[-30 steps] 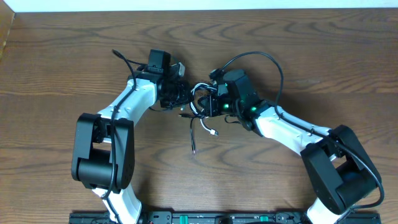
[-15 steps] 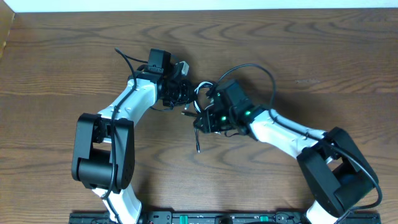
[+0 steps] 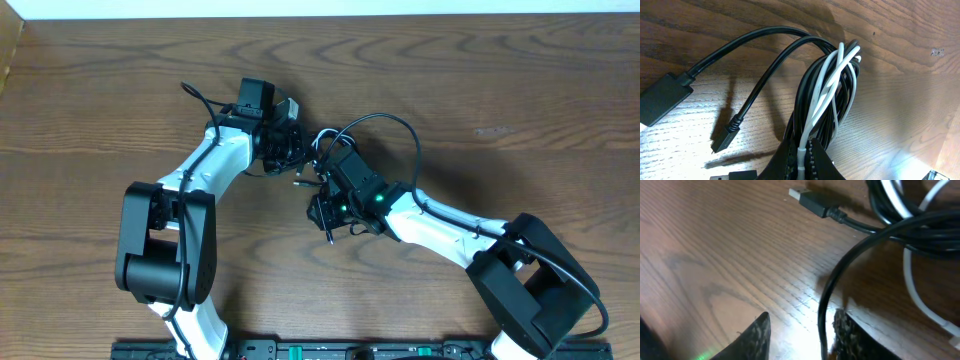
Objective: Untangle cables
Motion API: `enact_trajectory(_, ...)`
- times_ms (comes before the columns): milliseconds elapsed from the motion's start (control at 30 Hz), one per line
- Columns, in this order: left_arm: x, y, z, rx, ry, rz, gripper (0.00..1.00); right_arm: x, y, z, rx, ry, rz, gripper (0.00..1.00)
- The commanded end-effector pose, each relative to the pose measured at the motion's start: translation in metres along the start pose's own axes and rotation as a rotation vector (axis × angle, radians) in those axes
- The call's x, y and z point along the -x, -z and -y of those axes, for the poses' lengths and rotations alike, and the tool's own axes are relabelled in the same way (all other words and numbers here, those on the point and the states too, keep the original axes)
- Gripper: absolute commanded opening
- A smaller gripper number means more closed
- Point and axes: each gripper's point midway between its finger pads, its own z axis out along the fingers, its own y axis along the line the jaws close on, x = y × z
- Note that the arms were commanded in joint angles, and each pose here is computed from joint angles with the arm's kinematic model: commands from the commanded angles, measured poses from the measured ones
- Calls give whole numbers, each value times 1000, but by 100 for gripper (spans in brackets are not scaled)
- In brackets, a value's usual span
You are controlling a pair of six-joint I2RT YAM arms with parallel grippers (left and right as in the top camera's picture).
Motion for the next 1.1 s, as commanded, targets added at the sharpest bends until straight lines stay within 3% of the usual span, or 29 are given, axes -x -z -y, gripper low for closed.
enact_trajectory(0,12,12,15,-32,-19,38,8,6,6,-3,-11,17,28,22)
enact_trajectory(67,12,12,15,-32,-19,38,8,6,7,-2,-12,14,29,4)
enact_trajectory(100,12,12,15,-32,-19,38,7,6,7,-2,-12,14,29,1)
enact_trajectory(267,12,12,15,-28,-23,40,8,7,7,-1,-18,12,33,1)
enact_trajectory(433,19,14,-11,116,-12,91,8,7,7,-1,-18,4,34,1)
enact_trajectory(500,21,15,-19,165,-6,105,15,7,7,-1,-18,5,34,2)
enact_trajectory(533,21,16,-22,183,-4,110,29,7,7,-1,-18,5,34,8)
enact_trajectory(633,21,16,-25,192,-3,112,43,8,7,0,-19,3,35,14)
enact_trajectory(733,20,15,-26,193,-1,109,45,9,7,1,-18,-1,36,24)
enact_trajectory(800,20,15,-26,193,-1,109,45,9,8,-2,2,2,34,43)
enact_trajectory(833,20,15,-26,193,-1,109,45,10,8,-4,13,3,35,46)
enact_trajectory(1067,21,15,-27,200,-1,112,46,26,21,-16,173,-17,38,52)
